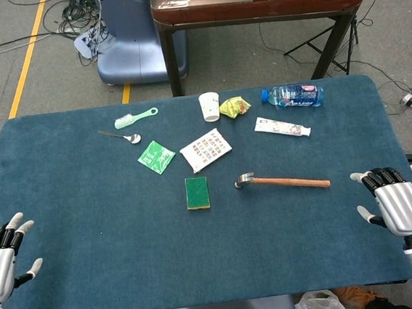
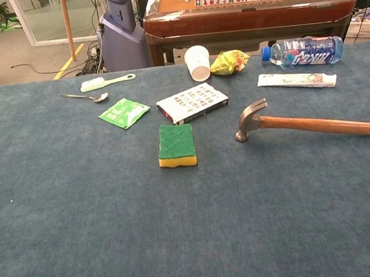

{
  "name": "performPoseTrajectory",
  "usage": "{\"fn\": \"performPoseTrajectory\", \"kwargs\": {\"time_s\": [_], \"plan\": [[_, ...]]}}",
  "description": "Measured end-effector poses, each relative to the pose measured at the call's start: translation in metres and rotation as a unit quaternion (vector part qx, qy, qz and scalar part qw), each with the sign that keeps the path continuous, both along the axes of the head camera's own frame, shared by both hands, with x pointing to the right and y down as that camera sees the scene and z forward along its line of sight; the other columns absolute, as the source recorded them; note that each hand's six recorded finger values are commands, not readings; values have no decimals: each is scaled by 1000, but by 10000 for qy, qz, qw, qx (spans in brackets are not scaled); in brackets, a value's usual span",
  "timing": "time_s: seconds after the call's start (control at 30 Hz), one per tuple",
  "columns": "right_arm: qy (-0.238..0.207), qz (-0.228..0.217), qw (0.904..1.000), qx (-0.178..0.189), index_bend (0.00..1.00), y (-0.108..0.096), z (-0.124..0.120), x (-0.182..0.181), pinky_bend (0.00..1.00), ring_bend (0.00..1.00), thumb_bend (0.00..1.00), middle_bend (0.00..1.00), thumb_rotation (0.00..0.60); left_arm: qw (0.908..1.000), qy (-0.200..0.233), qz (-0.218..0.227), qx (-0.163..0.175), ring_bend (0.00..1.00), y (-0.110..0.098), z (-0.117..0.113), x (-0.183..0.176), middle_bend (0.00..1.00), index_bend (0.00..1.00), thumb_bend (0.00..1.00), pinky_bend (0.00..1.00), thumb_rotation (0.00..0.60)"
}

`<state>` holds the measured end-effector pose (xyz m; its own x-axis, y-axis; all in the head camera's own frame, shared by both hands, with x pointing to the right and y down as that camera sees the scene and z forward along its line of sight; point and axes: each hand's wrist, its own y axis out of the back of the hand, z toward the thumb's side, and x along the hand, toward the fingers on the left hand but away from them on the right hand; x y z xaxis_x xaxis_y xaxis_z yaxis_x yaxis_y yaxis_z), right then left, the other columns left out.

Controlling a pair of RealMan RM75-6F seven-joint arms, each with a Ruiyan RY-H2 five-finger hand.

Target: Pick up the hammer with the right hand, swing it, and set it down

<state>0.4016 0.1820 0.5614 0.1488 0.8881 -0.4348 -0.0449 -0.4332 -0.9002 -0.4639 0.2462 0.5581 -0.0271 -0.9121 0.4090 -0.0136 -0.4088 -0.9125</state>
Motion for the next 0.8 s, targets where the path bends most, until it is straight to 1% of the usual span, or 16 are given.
{"fn": "performPoseTrajectory", "kwargs": {"time_s": [0.1, 0.27, 0.57, 0.63, 0.8], "plan": [[2, -169, 9998, -103, 329, -8, 5, -11, 250, 235, 206, 358, 600, 10000, -7, -31, 20, 111, 2, -2, -2, 104, 204, 190, 0, 600], [-67, -408, 9989, -226, 389, -25, 16, -32, 251, 234, 206, 357, 600, 10000, -19, -54, 15, 110, 4, -4, -3, 105, 212, 189, 0, 600], [-286, -545, 9975, -338, 409, -48, 43, -60, 250, 234, 213, 443, 600, 10000, -22, -37, 39, 111, 5, -6, -2, 105, 214, 190, 0, 600], [-333, -574, 9970, -399, 427, -52, 50, -65, 250, 235, 214, 449, 600, 10000, -18, -29, 39, 111, 5, -6, -2, 105, 216, 190, 0, 600], [-429, -665, 9953, -554, 429, -59, 67, -80, 250, 234, 215, 448, 600, 10000, -18, 7, 50, 111, 4, -7, 0, 105, 221, 190, 0, 600]]}}
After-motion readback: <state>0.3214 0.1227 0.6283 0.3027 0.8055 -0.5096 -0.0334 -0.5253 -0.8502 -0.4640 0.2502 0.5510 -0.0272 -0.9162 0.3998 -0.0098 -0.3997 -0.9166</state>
